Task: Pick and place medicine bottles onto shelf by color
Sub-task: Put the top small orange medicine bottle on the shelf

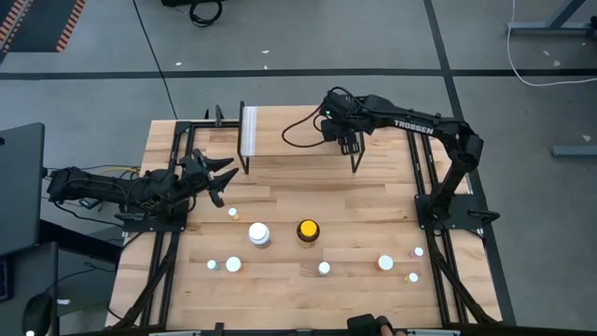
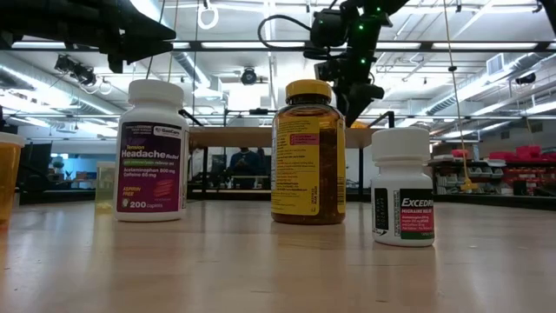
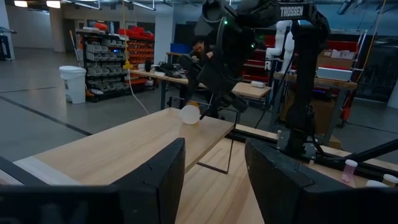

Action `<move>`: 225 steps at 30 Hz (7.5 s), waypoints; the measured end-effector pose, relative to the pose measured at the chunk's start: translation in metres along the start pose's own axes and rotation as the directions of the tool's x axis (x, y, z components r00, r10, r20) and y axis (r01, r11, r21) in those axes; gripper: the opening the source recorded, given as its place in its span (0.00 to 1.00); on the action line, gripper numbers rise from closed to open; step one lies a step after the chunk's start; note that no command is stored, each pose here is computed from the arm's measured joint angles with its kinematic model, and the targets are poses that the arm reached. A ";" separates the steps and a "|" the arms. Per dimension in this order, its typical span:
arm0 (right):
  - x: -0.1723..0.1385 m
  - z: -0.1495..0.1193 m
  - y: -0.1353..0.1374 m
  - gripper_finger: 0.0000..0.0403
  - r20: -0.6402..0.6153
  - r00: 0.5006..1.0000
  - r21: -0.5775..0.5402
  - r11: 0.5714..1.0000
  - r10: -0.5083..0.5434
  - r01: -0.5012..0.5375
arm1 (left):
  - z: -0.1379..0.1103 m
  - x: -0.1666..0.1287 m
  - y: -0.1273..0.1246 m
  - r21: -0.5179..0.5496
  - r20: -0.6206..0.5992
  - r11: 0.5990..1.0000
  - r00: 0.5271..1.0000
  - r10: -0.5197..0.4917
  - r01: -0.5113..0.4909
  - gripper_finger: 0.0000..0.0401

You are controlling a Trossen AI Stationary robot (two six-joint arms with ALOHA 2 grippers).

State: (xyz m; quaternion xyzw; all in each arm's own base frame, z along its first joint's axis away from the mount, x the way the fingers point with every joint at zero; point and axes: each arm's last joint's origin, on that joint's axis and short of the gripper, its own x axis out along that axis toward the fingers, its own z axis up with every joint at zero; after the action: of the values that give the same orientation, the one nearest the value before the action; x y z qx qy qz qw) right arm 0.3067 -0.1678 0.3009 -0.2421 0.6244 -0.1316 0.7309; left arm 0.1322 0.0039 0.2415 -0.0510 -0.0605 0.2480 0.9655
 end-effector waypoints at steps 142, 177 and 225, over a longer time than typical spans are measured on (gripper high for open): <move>-0.047 -0.019 -0.058 0.51 0.575 0.783 0.662 0.698 -0.239 -0.273 | 0.000 0.000 0.000 -0.001 0.000 1.000 1.000 0.000 0.000 0.44; -0.021 -0.101 0.060 0.51 0.659 0.498 0.744 0.586 -0.563 -0.322 | 0.000 0.000 0.000 -0.002 0.000 1.000 1.000 0.000 0.000 0.44; 0.035 -0.119 0.141 0.51 0.640 0.429 0.768 0.553 -0.638 -0.323 | 0.000 0.000 0.000 -0.001 0.000 1.000 1.000 0.000 0.000 0.43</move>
State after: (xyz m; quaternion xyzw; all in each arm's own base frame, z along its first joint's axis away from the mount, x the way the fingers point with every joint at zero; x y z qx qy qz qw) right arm 0.1812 -0.0882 0.1864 0.0259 -0.0265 -0.3347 0.9416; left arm 0.1322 0.0039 0.2415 -0.0515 -0.0606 0.2478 0.9656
